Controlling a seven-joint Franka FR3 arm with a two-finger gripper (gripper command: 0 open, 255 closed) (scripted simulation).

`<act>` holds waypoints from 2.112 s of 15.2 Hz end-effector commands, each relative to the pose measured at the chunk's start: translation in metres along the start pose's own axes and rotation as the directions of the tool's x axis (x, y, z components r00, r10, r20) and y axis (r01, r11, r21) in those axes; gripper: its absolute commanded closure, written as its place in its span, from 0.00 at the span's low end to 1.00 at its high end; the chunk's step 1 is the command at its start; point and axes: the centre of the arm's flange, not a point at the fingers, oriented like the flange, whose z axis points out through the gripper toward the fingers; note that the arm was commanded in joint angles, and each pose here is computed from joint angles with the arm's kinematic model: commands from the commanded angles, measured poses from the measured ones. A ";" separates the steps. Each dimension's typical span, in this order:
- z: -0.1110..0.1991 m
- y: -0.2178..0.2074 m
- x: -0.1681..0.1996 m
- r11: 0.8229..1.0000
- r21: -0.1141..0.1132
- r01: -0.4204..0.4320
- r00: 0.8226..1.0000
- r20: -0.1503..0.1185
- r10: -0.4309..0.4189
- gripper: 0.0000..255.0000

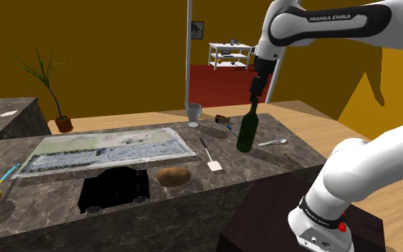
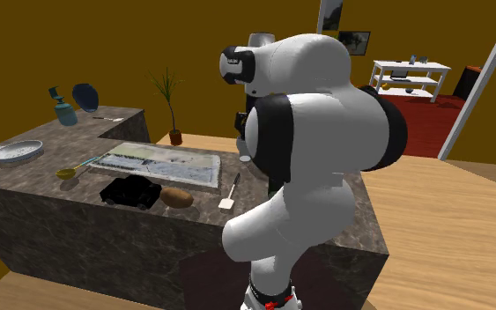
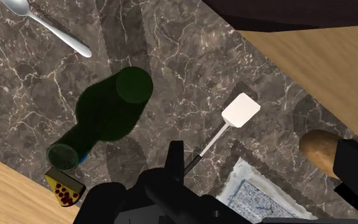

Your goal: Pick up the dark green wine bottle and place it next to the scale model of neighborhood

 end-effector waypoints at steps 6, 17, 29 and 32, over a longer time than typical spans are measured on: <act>0.023 0.088 0.021 1.000 0.000 0.008 1.000 0.011 -0.008 0.00; 0.069 0.158 0.038 1.000 0.002 0.014 1.000 0.020 -0.014 0.00; 0.083 0.158 0.038 1.000 0.002 0.014 1.000 0.020 -0.014 1.00; 0.083 0.158 0.038 1.000 0.002 0.014 1.000 0.020 -0.014 1.00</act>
